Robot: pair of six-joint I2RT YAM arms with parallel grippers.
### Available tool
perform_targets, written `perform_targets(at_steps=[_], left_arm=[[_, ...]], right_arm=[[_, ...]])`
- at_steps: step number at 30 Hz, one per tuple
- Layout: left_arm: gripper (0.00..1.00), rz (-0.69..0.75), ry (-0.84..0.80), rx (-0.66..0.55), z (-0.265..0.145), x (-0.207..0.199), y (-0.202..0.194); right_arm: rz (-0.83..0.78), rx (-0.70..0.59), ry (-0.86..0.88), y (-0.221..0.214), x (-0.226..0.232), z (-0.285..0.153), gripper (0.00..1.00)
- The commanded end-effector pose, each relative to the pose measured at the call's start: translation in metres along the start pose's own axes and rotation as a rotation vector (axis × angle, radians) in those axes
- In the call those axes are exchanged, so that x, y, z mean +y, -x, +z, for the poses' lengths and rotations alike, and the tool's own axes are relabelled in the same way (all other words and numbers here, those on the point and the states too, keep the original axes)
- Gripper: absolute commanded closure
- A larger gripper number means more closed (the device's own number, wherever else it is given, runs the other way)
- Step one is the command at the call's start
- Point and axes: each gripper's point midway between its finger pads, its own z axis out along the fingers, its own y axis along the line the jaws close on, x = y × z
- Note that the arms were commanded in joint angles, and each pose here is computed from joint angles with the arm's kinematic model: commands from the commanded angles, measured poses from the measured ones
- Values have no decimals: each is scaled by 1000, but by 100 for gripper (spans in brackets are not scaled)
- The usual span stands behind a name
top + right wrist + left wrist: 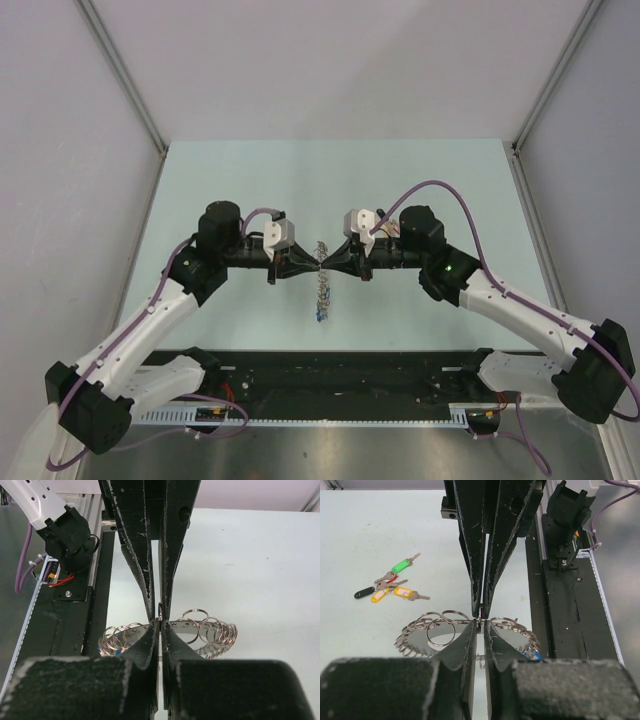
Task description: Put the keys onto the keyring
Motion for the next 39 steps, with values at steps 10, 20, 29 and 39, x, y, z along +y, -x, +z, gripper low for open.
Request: perform_targets(at_steps=[10,20,29,39], left_arm=[[100,59,11,2,1,3,13],[99,79,179,27,-5,30,4],[100,45,323,-37,-11,49,17],[100,4,541,-55,-35,73,27]], right_arm=[[-45,-46,-55,22,-8,-3,86],[187,-27,-377,14,-71,-53,32],[405,183,-798,-68,-133,-95,1],[712,417,-962,-185,-159,-114,16]])
